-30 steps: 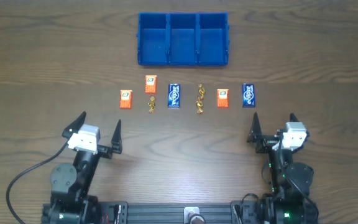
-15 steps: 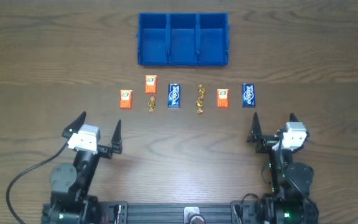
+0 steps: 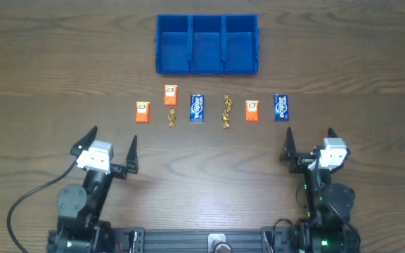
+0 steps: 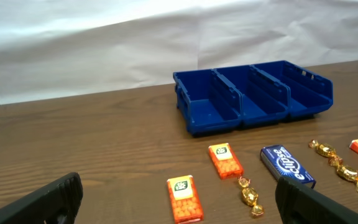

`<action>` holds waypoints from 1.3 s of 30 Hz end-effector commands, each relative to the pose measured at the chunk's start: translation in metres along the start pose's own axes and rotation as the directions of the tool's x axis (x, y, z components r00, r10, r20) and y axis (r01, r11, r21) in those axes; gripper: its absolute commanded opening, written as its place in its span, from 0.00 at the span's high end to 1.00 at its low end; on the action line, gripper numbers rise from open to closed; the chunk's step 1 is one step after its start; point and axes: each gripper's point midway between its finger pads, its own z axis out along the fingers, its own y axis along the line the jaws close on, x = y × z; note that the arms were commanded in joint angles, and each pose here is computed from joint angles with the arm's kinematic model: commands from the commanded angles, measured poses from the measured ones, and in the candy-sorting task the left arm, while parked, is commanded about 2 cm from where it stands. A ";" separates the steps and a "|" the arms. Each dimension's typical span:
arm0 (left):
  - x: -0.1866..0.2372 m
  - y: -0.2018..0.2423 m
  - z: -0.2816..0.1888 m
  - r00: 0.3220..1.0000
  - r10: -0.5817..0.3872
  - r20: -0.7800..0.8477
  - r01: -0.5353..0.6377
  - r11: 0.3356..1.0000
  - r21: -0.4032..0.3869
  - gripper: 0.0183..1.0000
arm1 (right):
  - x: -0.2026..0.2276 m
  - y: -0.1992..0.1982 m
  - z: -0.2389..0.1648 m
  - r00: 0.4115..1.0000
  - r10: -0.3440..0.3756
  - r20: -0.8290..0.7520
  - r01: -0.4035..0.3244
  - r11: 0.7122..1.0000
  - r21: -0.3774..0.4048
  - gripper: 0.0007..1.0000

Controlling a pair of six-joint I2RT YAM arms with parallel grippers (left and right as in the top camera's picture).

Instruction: Sort Candies Into Trays

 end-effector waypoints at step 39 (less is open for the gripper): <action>-0.024 0.009 0.087 0.758 -0.160 -0.633 0.121 0.987 -0.105 0.00 | 0.001 0.001 0.000 1.000 -0.016 -0.003 0.016 1.000 -0.003 0.00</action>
